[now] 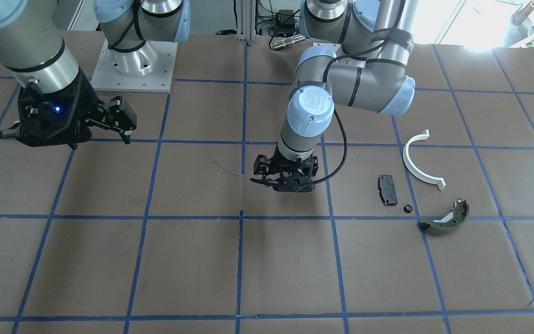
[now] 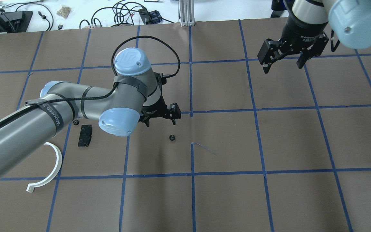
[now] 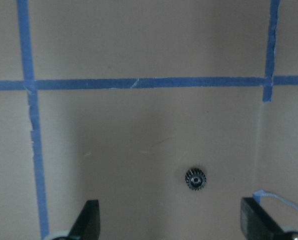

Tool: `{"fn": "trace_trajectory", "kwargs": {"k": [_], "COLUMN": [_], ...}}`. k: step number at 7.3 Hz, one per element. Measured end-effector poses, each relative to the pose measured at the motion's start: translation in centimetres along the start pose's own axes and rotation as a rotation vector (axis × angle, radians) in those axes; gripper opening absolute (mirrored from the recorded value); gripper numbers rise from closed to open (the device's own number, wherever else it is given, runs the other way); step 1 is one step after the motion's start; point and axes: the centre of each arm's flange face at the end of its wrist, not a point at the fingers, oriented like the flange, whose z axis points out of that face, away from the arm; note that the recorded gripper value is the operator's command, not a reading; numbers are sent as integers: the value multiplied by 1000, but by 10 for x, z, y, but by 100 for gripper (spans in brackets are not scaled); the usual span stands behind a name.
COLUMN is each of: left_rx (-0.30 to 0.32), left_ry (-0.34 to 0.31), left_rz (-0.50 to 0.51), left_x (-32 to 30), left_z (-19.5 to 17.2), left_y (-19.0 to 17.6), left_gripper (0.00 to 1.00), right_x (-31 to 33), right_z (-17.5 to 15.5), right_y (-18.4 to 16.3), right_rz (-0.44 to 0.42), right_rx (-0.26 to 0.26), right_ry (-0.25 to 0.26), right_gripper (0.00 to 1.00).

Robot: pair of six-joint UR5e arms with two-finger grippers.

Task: Place bearing gear from tray to pile

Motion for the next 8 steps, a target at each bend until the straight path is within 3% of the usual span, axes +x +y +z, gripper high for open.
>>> {"fn": "trace_trajectory", "kwargs": {"k": [2, 4, 7, 8], "left_rx": [-12, -18, -33, -21], "left_ry": [-10, -16, -29, -30], "left_rz": [32, 43, 37, 38], "left_x": [25, 30, 24, 23], "left_z": [30, 39, 55, 57], "left_y": [8, 12, 24, 23], "left_gripper": [97, 97, 97, 91], "right_x": [-4, -6, -7, -7], "right_z": [-13, -27, -26, -24], "right_y": [17, 37, 36, 36], "right_rz": [-1, 120, 208, 215], "right_rx": [-20, -49, -25, -25], "right_ry": [-6, 5, 17, 18], "right_gripper": [100, 100, 100, 100]}}
